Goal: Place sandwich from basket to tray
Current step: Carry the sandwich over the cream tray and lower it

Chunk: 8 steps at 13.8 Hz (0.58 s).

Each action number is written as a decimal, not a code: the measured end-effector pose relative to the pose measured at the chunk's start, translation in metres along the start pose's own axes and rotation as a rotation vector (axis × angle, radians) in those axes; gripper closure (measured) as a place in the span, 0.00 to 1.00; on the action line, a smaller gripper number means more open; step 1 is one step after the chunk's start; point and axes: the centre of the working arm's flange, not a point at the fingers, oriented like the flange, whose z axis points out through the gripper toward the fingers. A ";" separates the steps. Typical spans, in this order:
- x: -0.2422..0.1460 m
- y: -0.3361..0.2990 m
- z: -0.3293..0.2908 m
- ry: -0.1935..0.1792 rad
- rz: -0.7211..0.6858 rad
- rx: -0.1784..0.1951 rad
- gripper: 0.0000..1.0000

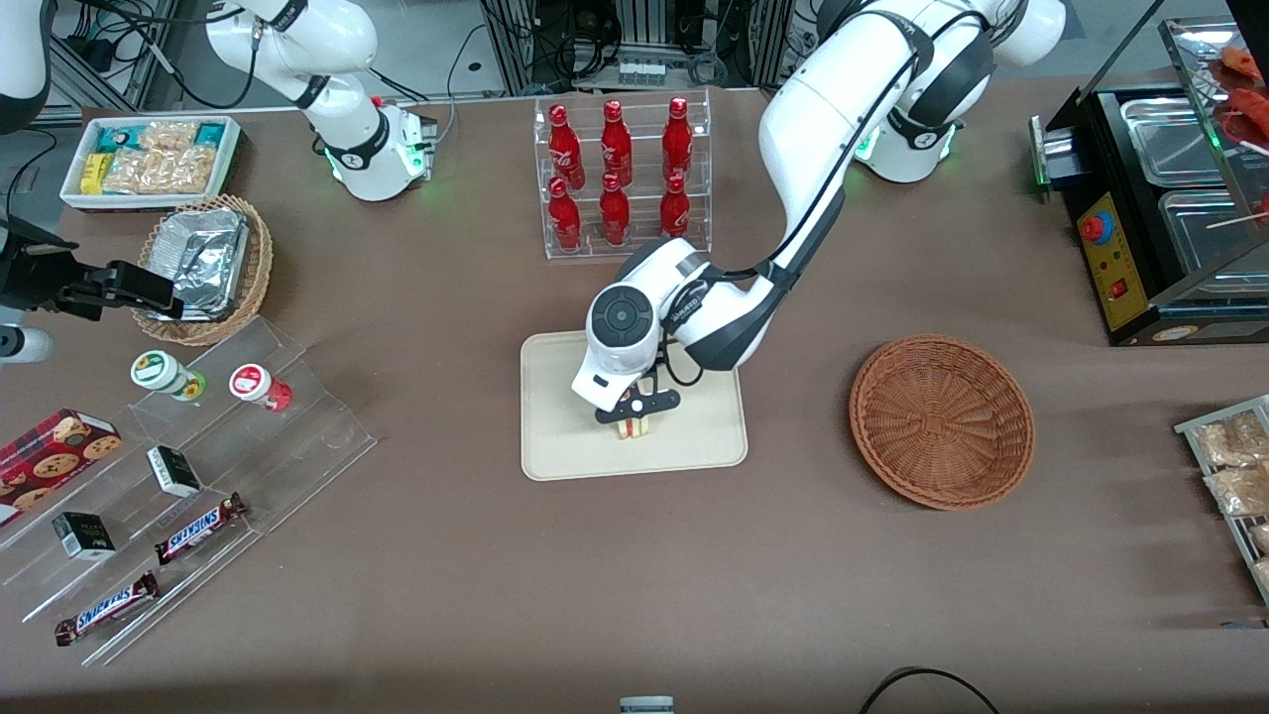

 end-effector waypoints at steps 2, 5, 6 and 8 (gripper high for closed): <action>-0.001 -0.002 0.001 -0.011 0.014 0.018 0.85; 0.000 -0.002 0.002 -0.012 0.000 0.019 0.85; 0.000 -0.003 0.003 -0.012 -0.009 0.020 0.85; 0.001 -0.003 0.005 -0.014 -0.016 0.022 0.85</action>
